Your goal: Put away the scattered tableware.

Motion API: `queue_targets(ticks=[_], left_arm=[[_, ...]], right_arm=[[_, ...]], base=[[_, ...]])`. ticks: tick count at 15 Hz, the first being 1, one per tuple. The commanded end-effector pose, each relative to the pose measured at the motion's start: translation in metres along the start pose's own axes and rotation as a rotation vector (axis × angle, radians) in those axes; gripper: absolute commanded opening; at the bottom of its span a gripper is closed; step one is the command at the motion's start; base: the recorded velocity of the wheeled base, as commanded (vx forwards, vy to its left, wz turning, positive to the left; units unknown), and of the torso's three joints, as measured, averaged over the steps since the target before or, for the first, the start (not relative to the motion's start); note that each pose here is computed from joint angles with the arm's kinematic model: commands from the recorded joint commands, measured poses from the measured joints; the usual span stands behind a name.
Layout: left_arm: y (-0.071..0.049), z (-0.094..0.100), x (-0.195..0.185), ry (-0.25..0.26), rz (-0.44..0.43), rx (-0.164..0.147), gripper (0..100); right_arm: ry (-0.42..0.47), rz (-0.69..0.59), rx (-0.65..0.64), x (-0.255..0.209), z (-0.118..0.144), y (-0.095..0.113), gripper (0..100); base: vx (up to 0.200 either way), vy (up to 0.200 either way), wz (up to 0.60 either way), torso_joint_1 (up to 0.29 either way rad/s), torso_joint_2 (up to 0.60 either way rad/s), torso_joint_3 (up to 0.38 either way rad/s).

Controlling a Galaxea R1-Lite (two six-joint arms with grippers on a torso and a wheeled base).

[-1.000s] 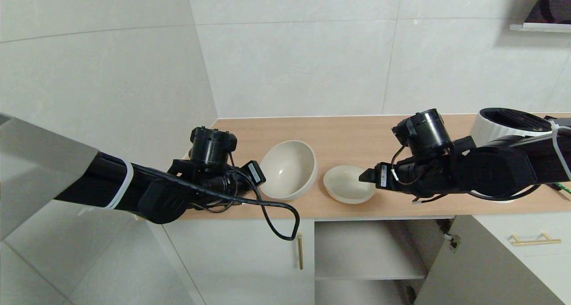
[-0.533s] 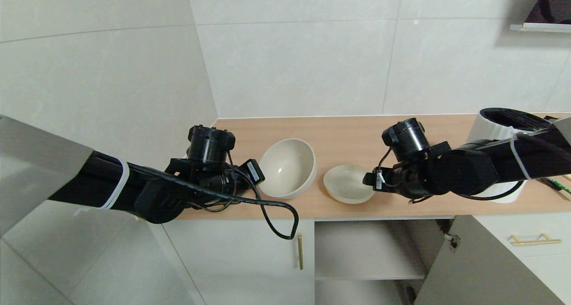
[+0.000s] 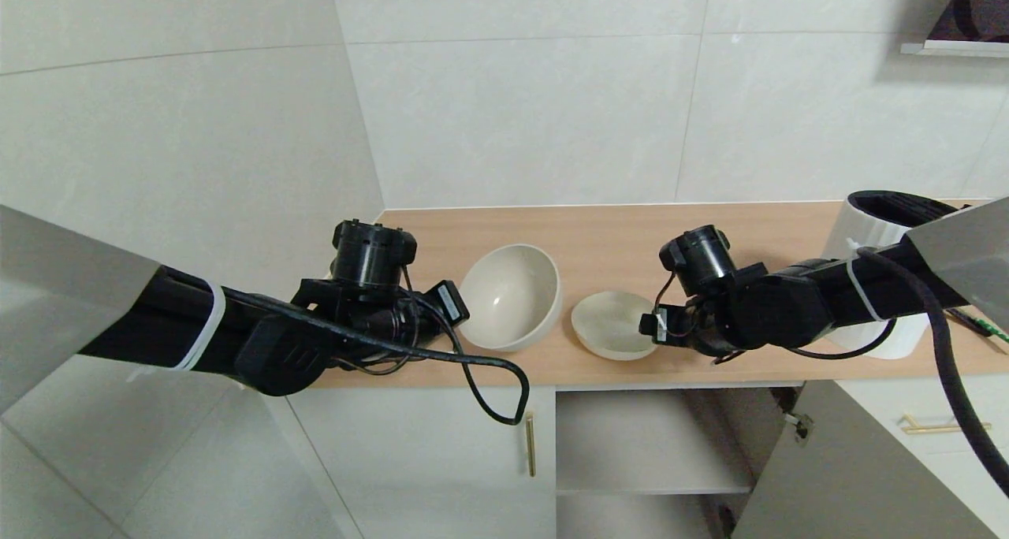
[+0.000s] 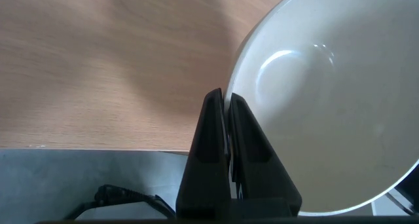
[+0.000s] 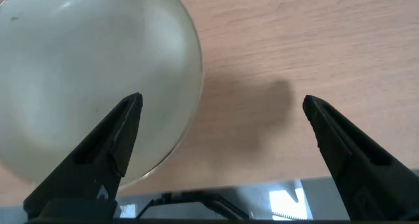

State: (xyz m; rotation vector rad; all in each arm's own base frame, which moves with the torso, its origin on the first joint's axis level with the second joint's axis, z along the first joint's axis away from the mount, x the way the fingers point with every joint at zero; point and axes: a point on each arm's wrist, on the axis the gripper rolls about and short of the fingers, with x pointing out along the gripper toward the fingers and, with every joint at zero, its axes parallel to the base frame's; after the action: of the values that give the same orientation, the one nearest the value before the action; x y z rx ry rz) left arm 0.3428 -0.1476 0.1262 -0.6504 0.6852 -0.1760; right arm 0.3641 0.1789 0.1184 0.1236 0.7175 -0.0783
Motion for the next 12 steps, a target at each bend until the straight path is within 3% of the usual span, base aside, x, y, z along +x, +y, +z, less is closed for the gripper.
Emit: queue_targets(ticks=[1, 6, 7, 12], left_arm=[[-0.0003, 0.0004, -0.0006, -0.002, -0.001, 0.0, 0], [-0.0004, -0.0004, -0.0005, 0.0, -0.001, 0.0, 0], [-0.0004, -0.0004, -0.0005, 0.0, -0.001, 0.0, 0], [0.0, -0.0008, -0.0014, 0.002, -0.001, 0.0, 0]], right_arm=[[-0.002, 0.002, 0.001, 0.0052, -0.0016, 0.0015, 100], [0.004, -0.003, -0.003, 0.0099, -0.0044, 0.0021, 100], [0.002, -0.002, -0.001, 0.0094, -0.0041, 0.002, 0], [0.002, 0.0, -0.001, 0.0085, -0.0037, 0.0018, 0]], base=[[0.0, 0.0, 0.0, 0.0, 0.0, 0.0], [0.0, 0.0, 0.0, 0.0, 0.0, 0.0], [0.0, 0.0, 0.0, 0.0, 0.0, 0.0], [0.0, 0.0, 0.0, 0.0, 0.0, 0.0]])
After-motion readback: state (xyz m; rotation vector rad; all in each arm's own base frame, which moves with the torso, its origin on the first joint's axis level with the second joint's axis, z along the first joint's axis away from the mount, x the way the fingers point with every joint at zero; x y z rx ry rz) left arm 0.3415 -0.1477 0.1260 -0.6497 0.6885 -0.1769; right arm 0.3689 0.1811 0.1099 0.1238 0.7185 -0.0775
